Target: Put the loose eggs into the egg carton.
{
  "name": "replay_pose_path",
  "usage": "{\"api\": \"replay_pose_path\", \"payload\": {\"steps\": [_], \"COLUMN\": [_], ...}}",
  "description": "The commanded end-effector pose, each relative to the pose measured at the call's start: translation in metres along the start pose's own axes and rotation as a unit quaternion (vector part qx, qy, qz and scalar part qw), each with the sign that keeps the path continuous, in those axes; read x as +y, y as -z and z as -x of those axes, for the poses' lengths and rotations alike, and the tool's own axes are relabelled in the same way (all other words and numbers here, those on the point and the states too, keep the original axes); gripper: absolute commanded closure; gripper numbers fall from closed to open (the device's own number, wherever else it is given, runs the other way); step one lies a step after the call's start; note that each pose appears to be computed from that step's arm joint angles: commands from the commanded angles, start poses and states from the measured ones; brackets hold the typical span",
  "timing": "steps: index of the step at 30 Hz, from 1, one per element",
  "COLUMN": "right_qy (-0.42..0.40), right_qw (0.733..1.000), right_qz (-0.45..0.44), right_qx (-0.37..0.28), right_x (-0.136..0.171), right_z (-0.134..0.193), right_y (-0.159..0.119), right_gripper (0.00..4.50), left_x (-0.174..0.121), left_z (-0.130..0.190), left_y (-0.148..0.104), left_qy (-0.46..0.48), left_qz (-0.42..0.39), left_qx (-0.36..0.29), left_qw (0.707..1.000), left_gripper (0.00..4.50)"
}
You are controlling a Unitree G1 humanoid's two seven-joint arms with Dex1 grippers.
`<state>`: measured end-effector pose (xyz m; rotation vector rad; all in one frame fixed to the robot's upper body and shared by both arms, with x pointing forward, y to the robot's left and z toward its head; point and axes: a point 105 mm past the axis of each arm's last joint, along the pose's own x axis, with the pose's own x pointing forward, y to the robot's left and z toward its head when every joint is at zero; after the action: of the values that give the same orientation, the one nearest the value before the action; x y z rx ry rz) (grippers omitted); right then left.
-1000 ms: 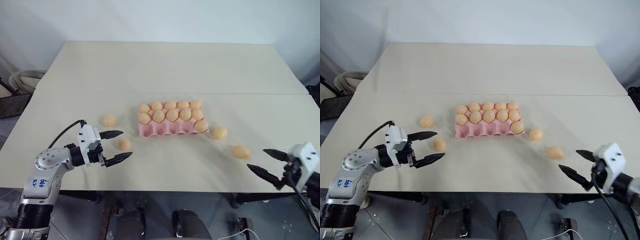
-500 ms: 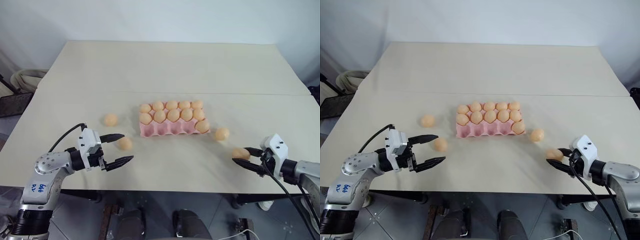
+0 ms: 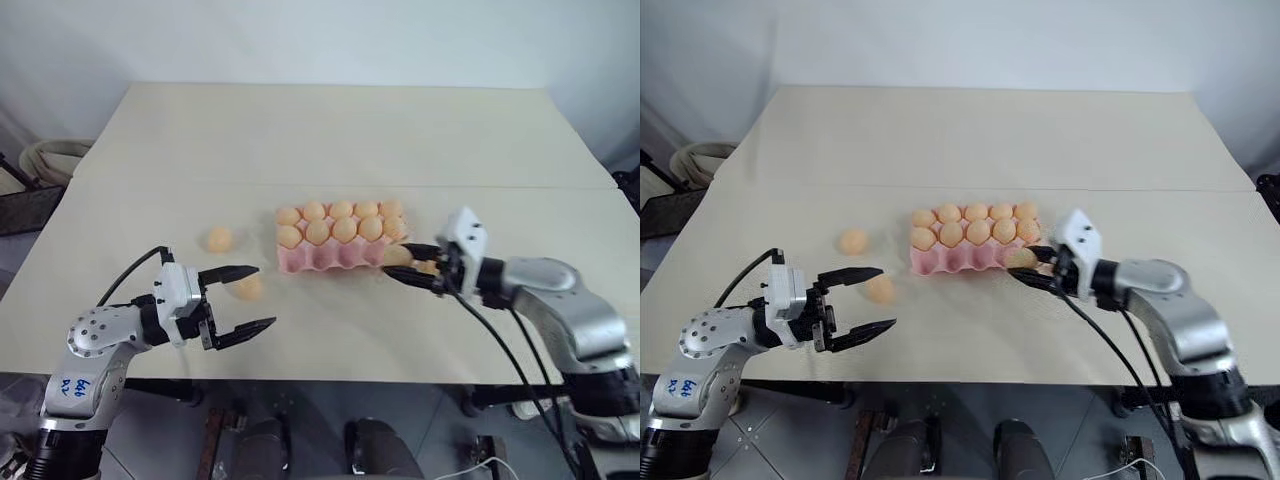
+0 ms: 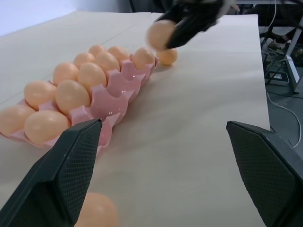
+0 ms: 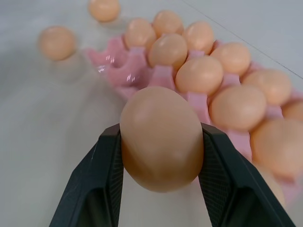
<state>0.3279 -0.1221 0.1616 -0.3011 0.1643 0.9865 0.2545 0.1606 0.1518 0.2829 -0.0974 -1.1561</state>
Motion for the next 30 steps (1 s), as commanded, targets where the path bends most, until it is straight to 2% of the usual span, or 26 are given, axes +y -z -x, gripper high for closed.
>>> {"api": "replay_pose_path", "payload": {"steps": [1, 2, 5, 7, 10, 13, 15, 19, 24, 27, 30], "right_qy": [0.011, 0.022, 0.047, 0.053, 0.045, 0.007, 0.016, 0.086, 0.202, 0.243, 0.239], "right_qw": [1.0, 0.999, 0.999, 0.998, 0.999, 0.998, 0.998, 0.996, 0.979, 0.97, 0.971], "right_qz": [0.015, 0.009, 0.004, 0.01, 0.023, 0.038, 0.036, 0.014, -0.013, -0.027, -0.027], "right_qx": [0.021, 0.021, 0.025, 0.023, 0.004, -0.042, -0.044, -0.024, 0.011, 0.012, 0.014], "right_x": [-0.008, -0.013, -0.025, -0.028, -0.026, -0.01, -0.007, -0.011, -0.023, -0.027, -0.025], "right_z": [-0.014, -0.018, -0.022, -0.019, -0.006, 0.017, 0.04, 0.091, 0.146, 0.159, 0.154], "right_y": [0.006, 0.006, 0.009, 0.009, 0.0, -0.015, -0.01, 0.019, 0.055, 0.066, 0.069], "right_gripper": [2.43, 2.43, 1.81, 1.21, 0.07, 0.03, 0.03, 0.03, 0.03, 0.03, 0.03], "left_x": [-0.001, -0.002, -0.006, -0.007, -0.007, -0.007, -0.007, -0.005, 0.002, 0.005, 0.006], "left_z": [0.0, 0.0, -0.001, -0.001, -0.001, -0.005, -0.007, -0.014, -0.023, -0.027, -0.028], "left_y": [-0.007, -0.006, -0.004, -0.004, -0.002, -0.001, -0.001, -0.002, -0.003, -0.003, -0.004], "left_qy": [-0.002, -0.004, -0.005, -0.007, -0.008, -0.002, 0.002, 0.014, 0.029, 0.039, 0.042], "left_qz": [-0.017, -0.014, -0.008, -0.005, 0.0, 0.003, 0.003, 0.003, 0.005, 0.003, 0.001], "left_qx": [-0.004, -0.004, -0.002, -0.003, -0.002, -0.004, -0.006, -0.012, -0.017, -0.018, -0.019], "left_qw": [1.0, 1.0, 1.0, 1.0, 1.0, 1.0, 1.0, 1.0, 0.999, 0.999, 0.999], "left_gripper": [0.0, 0.0, 0.0, 0.0, 0.0, 0.0, 0.0, 0.0, 0.0, 0.0, 0.0]}}
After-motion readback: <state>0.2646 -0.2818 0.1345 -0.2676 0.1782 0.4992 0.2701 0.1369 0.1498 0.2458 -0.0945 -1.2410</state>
